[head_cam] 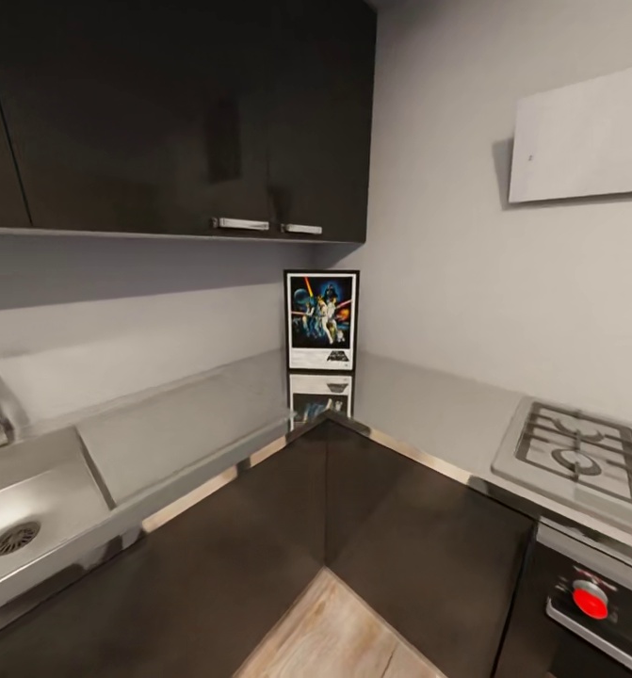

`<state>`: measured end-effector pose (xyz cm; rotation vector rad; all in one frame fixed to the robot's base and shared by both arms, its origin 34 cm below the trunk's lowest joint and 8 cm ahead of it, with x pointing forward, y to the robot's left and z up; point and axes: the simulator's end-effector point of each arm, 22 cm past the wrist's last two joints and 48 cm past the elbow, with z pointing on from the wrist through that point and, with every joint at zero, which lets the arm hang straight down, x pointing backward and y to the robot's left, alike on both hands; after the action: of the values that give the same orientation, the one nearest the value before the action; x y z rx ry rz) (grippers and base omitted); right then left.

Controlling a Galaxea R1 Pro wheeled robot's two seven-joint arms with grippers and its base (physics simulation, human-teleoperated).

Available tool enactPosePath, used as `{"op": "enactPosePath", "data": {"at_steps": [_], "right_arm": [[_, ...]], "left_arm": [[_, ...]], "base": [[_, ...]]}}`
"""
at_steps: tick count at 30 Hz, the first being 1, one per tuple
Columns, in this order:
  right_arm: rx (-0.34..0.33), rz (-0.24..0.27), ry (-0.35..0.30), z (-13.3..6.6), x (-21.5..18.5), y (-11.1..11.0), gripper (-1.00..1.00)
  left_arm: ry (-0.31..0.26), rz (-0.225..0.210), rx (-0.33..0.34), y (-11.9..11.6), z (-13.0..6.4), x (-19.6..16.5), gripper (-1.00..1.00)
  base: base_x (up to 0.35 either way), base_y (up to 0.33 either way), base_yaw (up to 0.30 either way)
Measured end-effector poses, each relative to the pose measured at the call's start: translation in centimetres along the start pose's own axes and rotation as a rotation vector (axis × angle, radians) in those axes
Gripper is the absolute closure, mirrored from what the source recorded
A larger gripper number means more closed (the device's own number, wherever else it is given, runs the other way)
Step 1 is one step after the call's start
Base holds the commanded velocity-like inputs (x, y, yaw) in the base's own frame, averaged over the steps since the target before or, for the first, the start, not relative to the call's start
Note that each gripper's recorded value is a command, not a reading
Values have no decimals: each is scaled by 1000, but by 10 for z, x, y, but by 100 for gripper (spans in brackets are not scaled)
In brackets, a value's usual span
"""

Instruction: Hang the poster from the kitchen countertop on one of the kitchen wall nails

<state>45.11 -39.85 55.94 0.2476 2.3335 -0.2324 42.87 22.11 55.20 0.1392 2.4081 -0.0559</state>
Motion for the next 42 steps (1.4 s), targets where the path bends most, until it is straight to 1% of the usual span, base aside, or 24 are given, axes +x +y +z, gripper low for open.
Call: {"op": "enactPosePath", "data": {"at_steps": [6, 7, 8, 10, 11, 12, 13, 14, 17, 18, 22, 26, 27, 32, 33, 34, 38, 40, 41, 42], "right_arm": [[-10, -41, 0, 0, 0, 3, -100], [-12, -49, 0, 0, 0, 4, -100], [-12, -49, 0, 0, 0, 4, -100], [-12, -50, -1, 0, 0, 3, -100], [-12, -51, -2, 0, -1, 3, -100], [-11, -52, -4, 0, -2, 3, -100], [-11, -53, -35, 0, -9, 2, -100], [-11, -52, -52, 0, -12, 2, -100], [-11, -52, -74, 0, -16, 2, -100], [-11, -51, -87, -1, -19, 2, -100], [-9, -49, -122, -1, -27, 1, -100], [-7, -46, -167, -3, -37, -1, -100], [-6, -45, -189, -4, -42, -2, -100], [-4, -46, -233, -6, -52, -3, -100], [-4, -45, -253, -7, -56, -3, -100], [-4, -45, -264, -7, -59, -3, -100], [-5, -45, -313, -11, -69, -3, -100], [-5, -44, -336, -12, -73, -3, -100], [-6, -44, -352, -14, -77, -2, -100], [-7, -44, -358, -14, -78, -2, -100]], "left_arm": [[-10, -1, 1, 0, 0, -5, -100], [-30, 0, 2, -1, 0, -14, -100], [-30, 0, 2, -1, 0, -14, -100], [-69, 0, 3, -1, 0, -33, -100], [-154, 0, 13, -6, -4, -80, -100], [-288, 2, 16, -8, -20, -151, -100], [-305, 5, 58, -23, -39, -199, -100], [-339, 3, 104, -38, -54, -226, -100], [-369, -1, 189, -65, -74, -254, -100], [-374, -7, 240, -81, -85, -266, -100], [-376, -23, 312, -106, -101, -292, -100], [-433, -35, 364, -128, -117, -352, -100], [-456, -32, 381, -133, -126, -381, -100], [-490, 9, 383, -132, -148, -460, -100], [-498, 24, 381, -131, -157, -487, -100], [-510, 34, 379, -130, -163, -504, -100], [-534, 54, 366, -125, -177, -556, -100], [-535, 46, 351, -117, -178, -577, -100], [-527, 18, 328, -103, -175, -595, -100], [-524, -3, 315, -94, -174, -605, -100]], "base": [[140, 0, 0], [23, 0, 0], [15, 0, 0], [5, 0, 0], [0, 0, 0], [0, 0, 0], [0, 0, 0], [0, 0, 0], [0, 0, 0], [0, 0, 0], [0, 0, 0], [0, 0, 0], [0, 0, 0], [0, 0, 0], [0, 0, 0], [0, 0, 0], [0, 0, 0], [0, 0, 0], [0, 0, 0], [0, 0, 0]]}}
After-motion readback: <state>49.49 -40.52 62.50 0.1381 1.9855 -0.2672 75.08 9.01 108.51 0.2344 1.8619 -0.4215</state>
